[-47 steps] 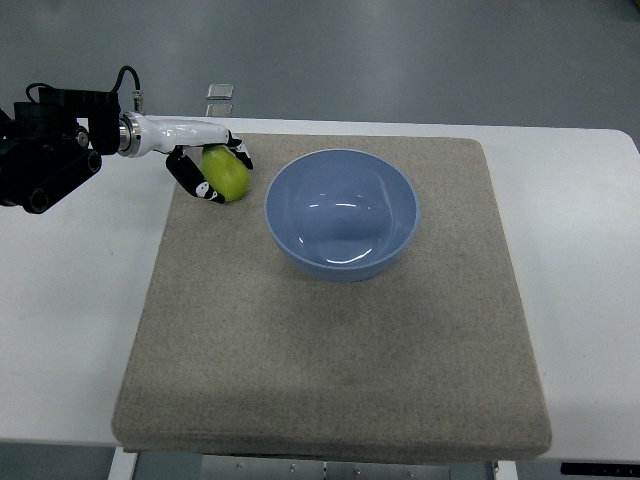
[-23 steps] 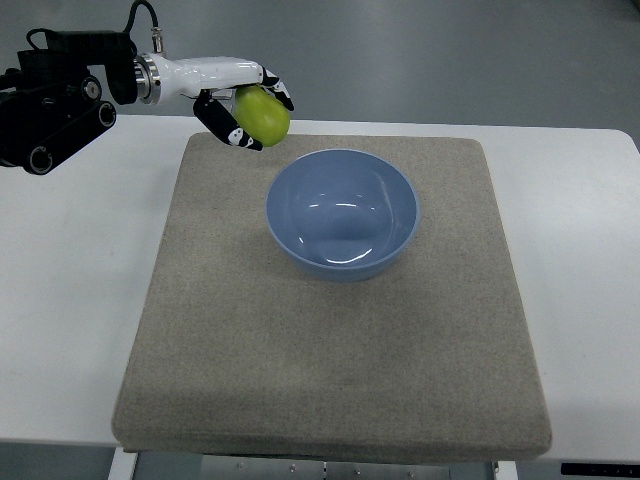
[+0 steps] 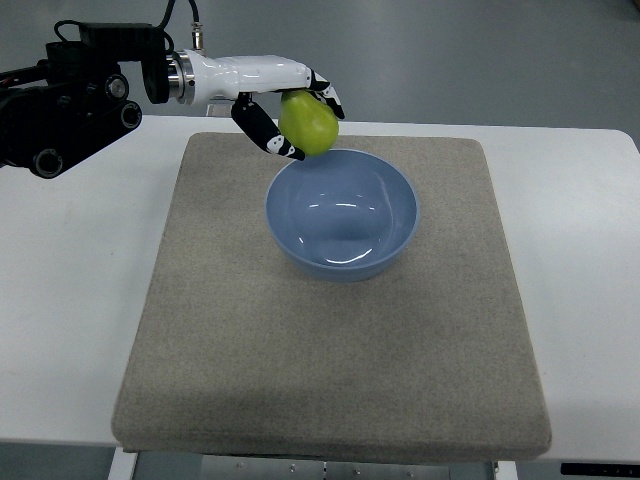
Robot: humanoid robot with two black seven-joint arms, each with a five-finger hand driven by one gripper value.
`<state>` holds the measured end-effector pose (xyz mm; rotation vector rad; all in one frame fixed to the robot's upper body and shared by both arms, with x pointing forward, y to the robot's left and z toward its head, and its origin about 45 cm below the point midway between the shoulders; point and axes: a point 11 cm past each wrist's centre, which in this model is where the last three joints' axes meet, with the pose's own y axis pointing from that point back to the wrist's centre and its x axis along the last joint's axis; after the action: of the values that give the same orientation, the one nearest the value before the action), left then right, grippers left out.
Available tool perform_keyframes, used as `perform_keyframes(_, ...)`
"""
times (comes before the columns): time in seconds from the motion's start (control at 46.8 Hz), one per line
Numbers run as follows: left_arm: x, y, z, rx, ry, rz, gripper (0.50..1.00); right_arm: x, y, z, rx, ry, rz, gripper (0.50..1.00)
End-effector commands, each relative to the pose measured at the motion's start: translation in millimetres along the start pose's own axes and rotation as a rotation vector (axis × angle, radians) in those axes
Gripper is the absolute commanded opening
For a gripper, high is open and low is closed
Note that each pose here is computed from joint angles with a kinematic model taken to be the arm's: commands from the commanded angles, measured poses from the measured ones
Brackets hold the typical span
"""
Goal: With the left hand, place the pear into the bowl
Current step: 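Carry the pear with the left hand over the blue bowl and lower it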
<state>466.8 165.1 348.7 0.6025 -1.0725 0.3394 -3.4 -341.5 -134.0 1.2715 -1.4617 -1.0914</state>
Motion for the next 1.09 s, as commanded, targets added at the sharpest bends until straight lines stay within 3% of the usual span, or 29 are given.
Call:
perform_keyframes(0.0, -5, -4, 10, -0.033, 0.002, -0.016, 0.5, 0, 0, 0, 0.0, 0.0, 0.0, 0.926)
perform_keyframes(0.748, -56, -21, 23, -0.076, 0.057, -0.149, 0.5, 0, 0, 0, 0.0, 0.0, 0.0, 0.926)
perform_keyframes(1.026, -62, -21, 20, -0.071, 0.07, -0.152, 0.5, 0, 0, 0, 0.0, 0.0, 0.0, 0.926)
perform_keyframes(1.069, -65, -22, 22, -0.075, 0.075, -0.155, 0.54, 0, 0, 0, 0.0, 0.0, 0.0, 0.926)
